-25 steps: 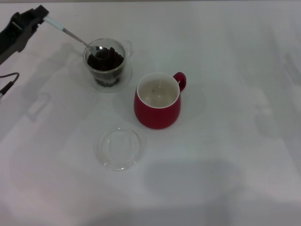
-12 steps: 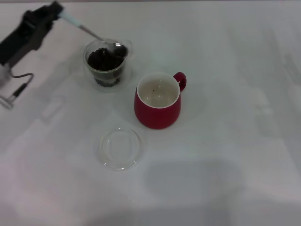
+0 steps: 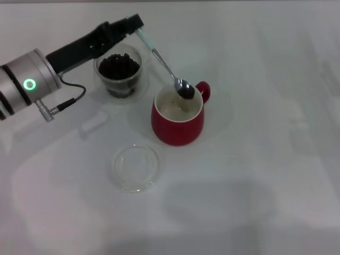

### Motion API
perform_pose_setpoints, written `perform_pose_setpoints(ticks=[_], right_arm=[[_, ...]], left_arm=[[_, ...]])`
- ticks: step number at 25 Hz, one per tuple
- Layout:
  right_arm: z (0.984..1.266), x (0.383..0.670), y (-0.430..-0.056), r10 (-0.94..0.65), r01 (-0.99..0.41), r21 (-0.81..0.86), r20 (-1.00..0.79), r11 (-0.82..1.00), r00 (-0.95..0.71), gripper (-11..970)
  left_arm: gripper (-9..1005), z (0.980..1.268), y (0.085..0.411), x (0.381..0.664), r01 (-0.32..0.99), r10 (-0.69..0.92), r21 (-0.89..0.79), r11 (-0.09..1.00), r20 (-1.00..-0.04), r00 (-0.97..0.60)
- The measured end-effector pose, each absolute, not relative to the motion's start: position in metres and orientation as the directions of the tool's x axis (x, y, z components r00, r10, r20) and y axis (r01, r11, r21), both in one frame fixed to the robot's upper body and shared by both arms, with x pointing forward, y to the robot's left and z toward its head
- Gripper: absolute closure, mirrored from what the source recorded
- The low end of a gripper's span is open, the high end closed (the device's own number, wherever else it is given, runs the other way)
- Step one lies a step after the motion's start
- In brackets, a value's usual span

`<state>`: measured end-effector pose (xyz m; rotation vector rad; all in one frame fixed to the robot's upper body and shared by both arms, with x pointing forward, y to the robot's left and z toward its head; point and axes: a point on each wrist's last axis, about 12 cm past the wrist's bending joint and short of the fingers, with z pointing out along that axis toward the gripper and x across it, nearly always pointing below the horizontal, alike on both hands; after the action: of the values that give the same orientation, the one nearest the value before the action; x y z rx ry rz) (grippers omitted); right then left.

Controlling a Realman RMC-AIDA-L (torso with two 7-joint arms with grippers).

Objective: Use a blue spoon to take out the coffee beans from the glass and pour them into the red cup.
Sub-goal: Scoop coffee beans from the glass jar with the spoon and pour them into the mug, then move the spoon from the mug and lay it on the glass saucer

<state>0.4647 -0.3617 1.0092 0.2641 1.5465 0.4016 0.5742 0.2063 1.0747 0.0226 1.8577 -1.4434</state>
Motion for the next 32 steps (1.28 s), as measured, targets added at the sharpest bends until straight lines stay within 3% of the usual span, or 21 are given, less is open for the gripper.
perform_pose_setpoints(ticks=[9, 14, 20, 23, 26, 32], right_arm=[[1.008, 0.464, -0.362, 0.41, -0.075, 0.412, -0.911, 0.908, -0.03, 87], [1.006, 0.465, -0.363, 0.409, -0.067, 0.411, -0.911, 0.909, -0.04, 86], [1.004, 0.466, -0.36, 0.411, -0.065, 0.414, -0.91, 0.908, -0.059, 85], [1.003, 0.466, -0.359, 0.408, -0.066, 0.412, -0.91, 0.909, -0.073, 85], [1.0, 0.466, -0.36, 0.406, -0.053, 0.411, -0.909, 0.91, -0.093, 86], [0.999, 0.466, -0.361, 0.408, -0.039, 0.413, -0.908, 0.91, -0.096, 87]], left_arm=[[866, 1.085, 0.218, 0.575, 0.535, -0.352, -0.739, 0.411, -0.669, -0.654], [866, 1.091, 0.22, 0.576, 0.68, -0.232, -0.563, 0.47, -0.822, -0.521], [866, 1.097, 0.207, 0.58, 0.748, -0.178, -0.484, 0.455, -0.872, -0.456], [866, 1.104, 0.199, 0.577, 0.811, -0.181, -0.379, 0.445, -0.926, -0.333], [866, 1.113, 0.204, 0.573, 0.81, -0.3, -0.407, 0.422, -0.906, -0.299], [866, 1.117, 0.26, 0.54, 0.714, -0.678, -0.649, 0.264, -0.651, -0.341]])
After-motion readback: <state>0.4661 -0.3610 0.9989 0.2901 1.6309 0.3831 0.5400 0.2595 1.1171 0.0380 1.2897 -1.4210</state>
